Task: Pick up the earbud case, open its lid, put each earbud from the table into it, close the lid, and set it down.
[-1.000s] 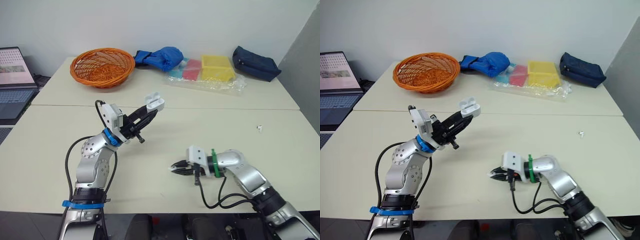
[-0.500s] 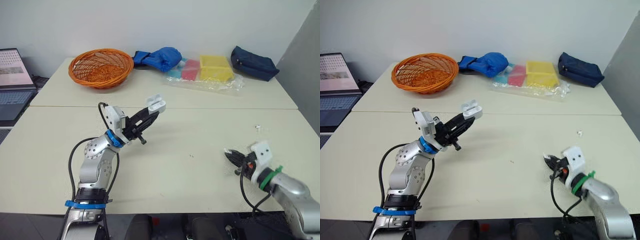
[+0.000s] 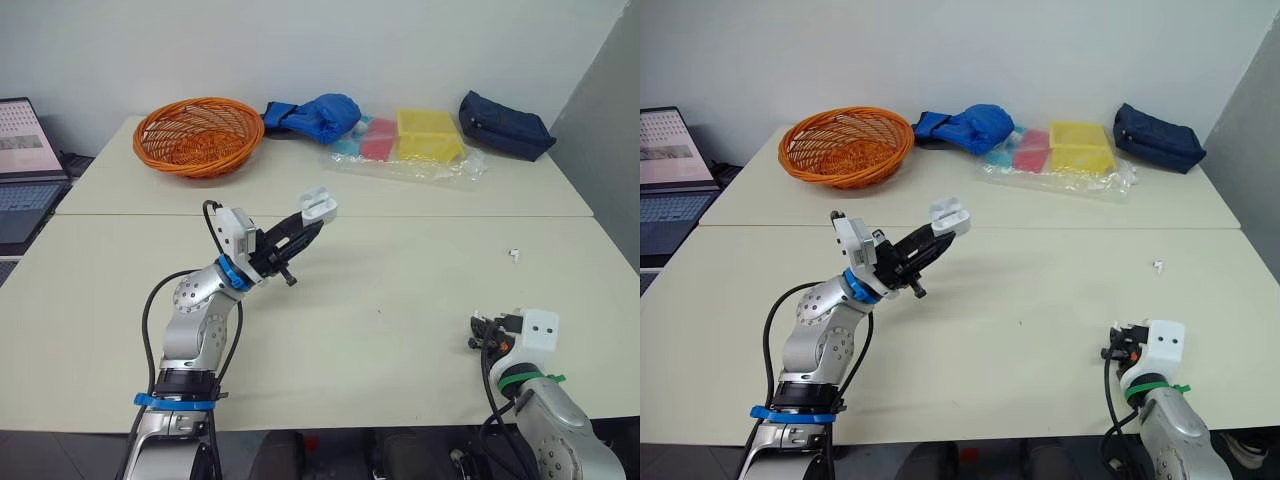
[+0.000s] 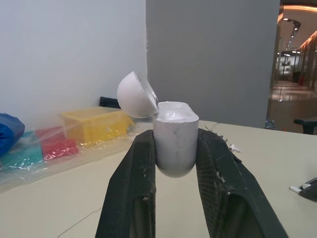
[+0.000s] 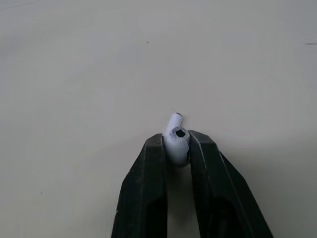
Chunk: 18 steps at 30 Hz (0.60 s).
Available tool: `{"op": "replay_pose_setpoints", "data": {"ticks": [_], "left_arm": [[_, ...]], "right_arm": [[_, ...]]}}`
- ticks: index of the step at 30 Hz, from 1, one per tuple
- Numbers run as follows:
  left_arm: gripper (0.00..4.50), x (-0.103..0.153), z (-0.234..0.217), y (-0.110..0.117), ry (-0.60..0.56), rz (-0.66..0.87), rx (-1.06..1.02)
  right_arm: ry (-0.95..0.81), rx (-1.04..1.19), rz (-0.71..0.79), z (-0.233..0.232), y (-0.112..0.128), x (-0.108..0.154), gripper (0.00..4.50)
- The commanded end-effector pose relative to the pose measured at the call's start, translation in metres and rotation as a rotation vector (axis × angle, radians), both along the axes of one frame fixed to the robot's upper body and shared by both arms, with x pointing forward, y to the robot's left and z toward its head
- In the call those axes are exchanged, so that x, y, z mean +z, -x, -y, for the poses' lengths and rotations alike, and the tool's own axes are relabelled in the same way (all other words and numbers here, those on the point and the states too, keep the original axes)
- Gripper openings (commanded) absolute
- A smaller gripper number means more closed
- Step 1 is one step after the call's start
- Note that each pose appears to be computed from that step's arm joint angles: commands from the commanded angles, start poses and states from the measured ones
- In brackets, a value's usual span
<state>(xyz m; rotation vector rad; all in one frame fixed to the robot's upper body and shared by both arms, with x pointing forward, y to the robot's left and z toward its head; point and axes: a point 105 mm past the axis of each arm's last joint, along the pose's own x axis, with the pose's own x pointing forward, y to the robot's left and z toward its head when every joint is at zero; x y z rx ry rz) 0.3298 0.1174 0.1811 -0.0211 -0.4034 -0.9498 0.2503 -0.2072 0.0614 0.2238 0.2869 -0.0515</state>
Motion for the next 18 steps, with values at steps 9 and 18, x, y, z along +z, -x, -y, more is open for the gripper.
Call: {"op": "replay_pose_setpoints", "data": {"ticks": [9,18], "left_arm": [[0.76,0.013,-0.002,0.006,0.012,0.061,-0.001],[0.76,0.009,0.000,0.005,0.027,0.058,-0.004]], "right_arm": [[0.168,0.217,0.079,0.016,-0.009,0.042,3.62],[0.491,0.892,0.200,-0.009,-0.010,0.121,3.62]]}}
